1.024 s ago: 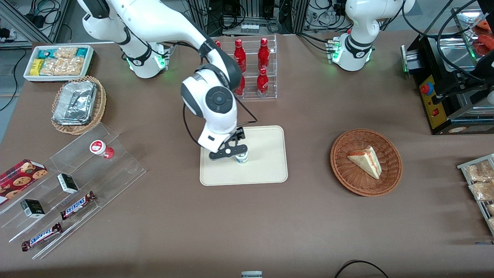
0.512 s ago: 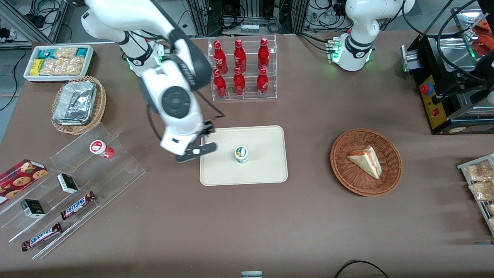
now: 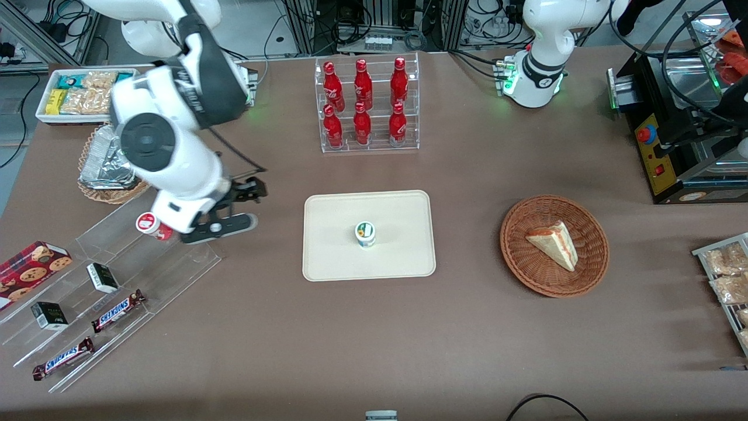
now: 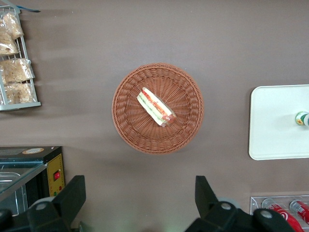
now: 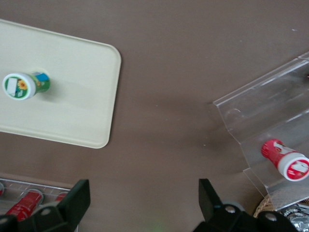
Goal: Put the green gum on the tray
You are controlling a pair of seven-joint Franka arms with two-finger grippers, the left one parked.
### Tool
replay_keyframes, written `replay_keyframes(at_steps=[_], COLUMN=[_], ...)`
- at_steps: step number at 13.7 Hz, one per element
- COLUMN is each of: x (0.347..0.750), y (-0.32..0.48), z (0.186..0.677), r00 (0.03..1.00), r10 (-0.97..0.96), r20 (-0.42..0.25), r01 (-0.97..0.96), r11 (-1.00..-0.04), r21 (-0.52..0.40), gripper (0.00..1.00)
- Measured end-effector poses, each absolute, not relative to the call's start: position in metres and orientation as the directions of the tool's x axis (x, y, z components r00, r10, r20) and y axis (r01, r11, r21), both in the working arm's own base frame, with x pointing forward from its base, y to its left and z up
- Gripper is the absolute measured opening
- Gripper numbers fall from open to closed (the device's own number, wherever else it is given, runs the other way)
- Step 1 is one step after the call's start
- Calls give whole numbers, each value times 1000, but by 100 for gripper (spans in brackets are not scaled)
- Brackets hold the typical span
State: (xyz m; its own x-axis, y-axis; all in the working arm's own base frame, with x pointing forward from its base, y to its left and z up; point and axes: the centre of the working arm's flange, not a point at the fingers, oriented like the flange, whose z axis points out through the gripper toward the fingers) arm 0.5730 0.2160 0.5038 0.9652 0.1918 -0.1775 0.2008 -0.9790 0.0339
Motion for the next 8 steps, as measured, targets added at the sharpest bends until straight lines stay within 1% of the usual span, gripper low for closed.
replay_keyframes(at_steps=[2, 4, 6, 8], x=[578, 582, 582, 577], y=[177, 139, 110, 86], z=[503, 502, 510, 522], r00=[973, 976, 980, 981], r10=[134, 85, 63, 92], r20=[-188, -199, -191, -171], r01=[142, 84, 55, 82], r11=[-990, -996, -997, -995], r21=[27, -18, -48, -65], gripper=[100, 100, 100, 100])
